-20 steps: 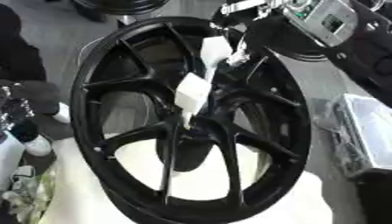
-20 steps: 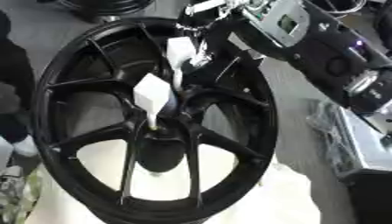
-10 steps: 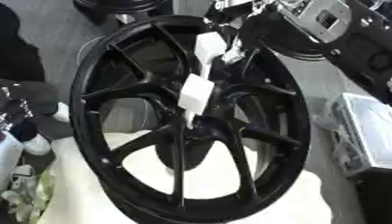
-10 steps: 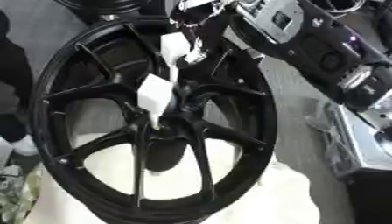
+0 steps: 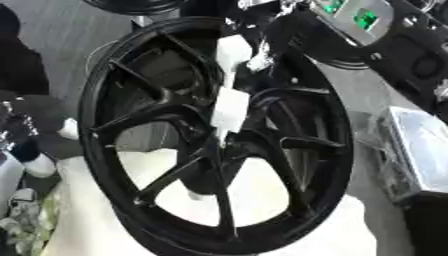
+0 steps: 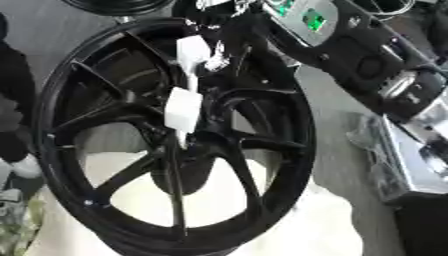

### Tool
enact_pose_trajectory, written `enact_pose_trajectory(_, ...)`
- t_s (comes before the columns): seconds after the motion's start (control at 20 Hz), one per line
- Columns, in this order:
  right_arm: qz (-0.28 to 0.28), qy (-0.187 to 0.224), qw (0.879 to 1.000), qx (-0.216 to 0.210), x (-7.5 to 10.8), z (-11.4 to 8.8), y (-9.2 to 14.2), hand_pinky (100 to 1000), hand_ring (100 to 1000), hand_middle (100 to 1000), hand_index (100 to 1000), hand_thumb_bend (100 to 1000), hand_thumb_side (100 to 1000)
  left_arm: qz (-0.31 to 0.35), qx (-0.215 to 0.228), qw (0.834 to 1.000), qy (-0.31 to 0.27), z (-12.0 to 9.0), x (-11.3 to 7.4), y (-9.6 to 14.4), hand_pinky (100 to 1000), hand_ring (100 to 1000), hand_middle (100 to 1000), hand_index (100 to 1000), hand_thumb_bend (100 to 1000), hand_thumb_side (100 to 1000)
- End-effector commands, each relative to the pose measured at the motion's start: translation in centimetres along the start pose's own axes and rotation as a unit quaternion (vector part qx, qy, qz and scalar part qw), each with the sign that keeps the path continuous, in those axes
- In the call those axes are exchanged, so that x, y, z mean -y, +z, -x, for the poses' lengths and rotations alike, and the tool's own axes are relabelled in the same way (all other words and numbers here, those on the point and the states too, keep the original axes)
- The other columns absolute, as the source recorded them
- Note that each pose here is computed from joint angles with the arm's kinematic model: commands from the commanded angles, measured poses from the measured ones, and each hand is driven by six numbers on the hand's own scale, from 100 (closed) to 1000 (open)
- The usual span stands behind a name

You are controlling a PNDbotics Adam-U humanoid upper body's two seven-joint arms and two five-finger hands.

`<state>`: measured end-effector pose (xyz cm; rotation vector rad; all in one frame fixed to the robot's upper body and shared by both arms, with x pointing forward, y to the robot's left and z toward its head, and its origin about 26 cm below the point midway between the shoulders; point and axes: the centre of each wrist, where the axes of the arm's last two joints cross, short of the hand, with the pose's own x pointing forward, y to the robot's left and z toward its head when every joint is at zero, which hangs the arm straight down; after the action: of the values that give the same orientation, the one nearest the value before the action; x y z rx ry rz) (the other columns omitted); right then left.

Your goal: Pull the pin out of the wheel hub.

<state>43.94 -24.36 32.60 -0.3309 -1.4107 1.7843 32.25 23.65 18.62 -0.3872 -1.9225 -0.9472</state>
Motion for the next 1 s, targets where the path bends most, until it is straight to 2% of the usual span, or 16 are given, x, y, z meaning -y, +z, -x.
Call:
enact_pose_trajectory(0.05,0.023,0.013,1.000,0.001,1.8,-0.6,1.2,605,362,165,321,224,278,0.006,0.000,1.000,-0.015,-0.5,-0.4,0.1,869,829,794,767,145,916)
enact_pose_trajectory(0.75,0.027,0.027,0.999,0.005,2.4,-1.5,1.7,575,343,138,294,227,301,0.009,-0.001,1.000,-0.016,-0.5,-0.5,0.2,870,829,795,768,144,914)
enact_pose_trajectory(1.0,0.046,0.032,0.998,0.003,2.7,-1.6,2.3,574,341,135,291,228,306,0.011,-0.002,1.000,-0.015,-0.5,-0.5,0.2,870,829,796,768,145,914)
